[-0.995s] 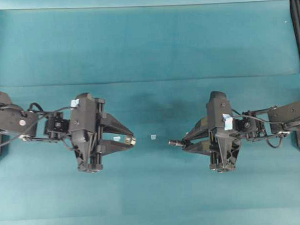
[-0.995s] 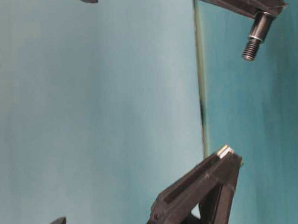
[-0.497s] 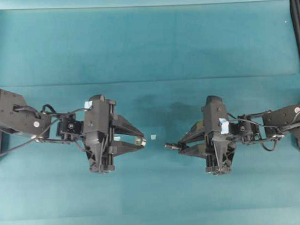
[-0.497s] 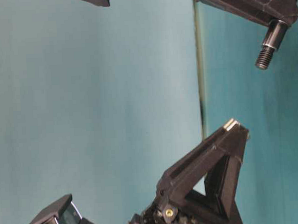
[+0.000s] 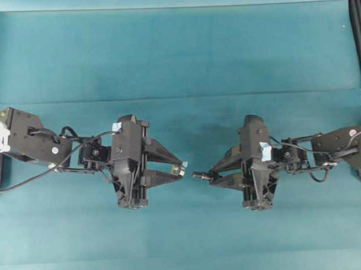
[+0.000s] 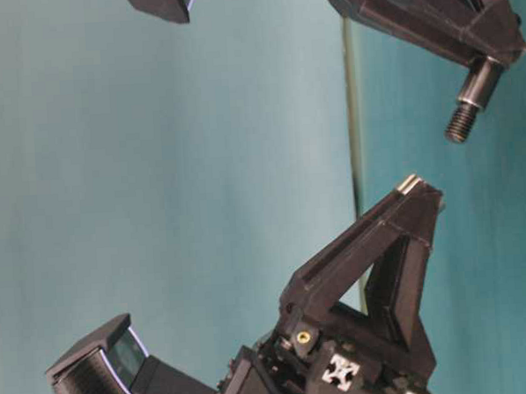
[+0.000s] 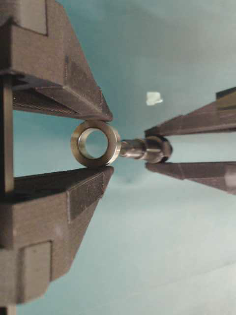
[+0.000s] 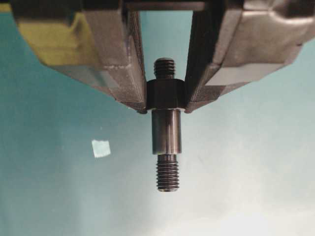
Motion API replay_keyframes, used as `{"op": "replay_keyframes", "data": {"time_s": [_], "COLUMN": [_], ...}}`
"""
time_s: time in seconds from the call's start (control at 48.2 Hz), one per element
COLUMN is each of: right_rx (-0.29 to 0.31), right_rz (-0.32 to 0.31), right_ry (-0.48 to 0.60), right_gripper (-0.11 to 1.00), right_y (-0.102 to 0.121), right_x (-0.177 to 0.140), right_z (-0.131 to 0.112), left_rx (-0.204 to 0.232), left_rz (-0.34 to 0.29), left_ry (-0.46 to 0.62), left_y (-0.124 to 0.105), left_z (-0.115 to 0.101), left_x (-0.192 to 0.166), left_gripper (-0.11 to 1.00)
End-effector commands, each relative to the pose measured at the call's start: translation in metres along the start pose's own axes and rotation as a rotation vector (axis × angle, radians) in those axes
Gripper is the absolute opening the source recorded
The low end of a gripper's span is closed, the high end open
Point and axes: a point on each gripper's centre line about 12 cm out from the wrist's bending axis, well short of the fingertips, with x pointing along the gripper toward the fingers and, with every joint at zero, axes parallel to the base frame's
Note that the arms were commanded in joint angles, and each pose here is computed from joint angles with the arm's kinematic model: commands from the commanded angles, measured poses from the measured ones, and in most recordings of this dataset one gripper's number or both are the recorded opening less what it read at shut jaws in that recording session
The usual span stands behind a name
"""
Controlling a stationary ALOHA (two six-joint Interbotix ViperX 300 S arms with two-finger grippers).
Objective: Insert the washer onto the shaft with both hands.
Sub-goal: 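Push the washer with left gripper onto the shaft's threaded end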
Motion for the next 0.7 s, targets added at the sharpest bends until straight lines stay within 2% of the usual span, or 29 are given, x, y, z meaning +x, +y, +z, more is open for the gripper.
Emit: {"op": "replay_keyframes", "data": {"time_s": [0.0, 0.684], "right_rx": [0.008, 0.008], "right_rz": [0.01, 0.015], "right_ry": [-0.039, -0.061], "right_gripper": [0.0, 0.0], "right_y": [0.003, 0.004], "right_x": [0.002, 0.004], "right_z": [0.01, 0.014], "left_rx": [0.002, 0.002], "left_rz": [-0.007, -0.006], "left_ry": [-0.03, -0.021], "left_y": [-0.003, -0.002], "left_z": [0.009, 0.007], "left_x": [0.001, 0.015], "left_gripper": [0.36, 0.36]}}
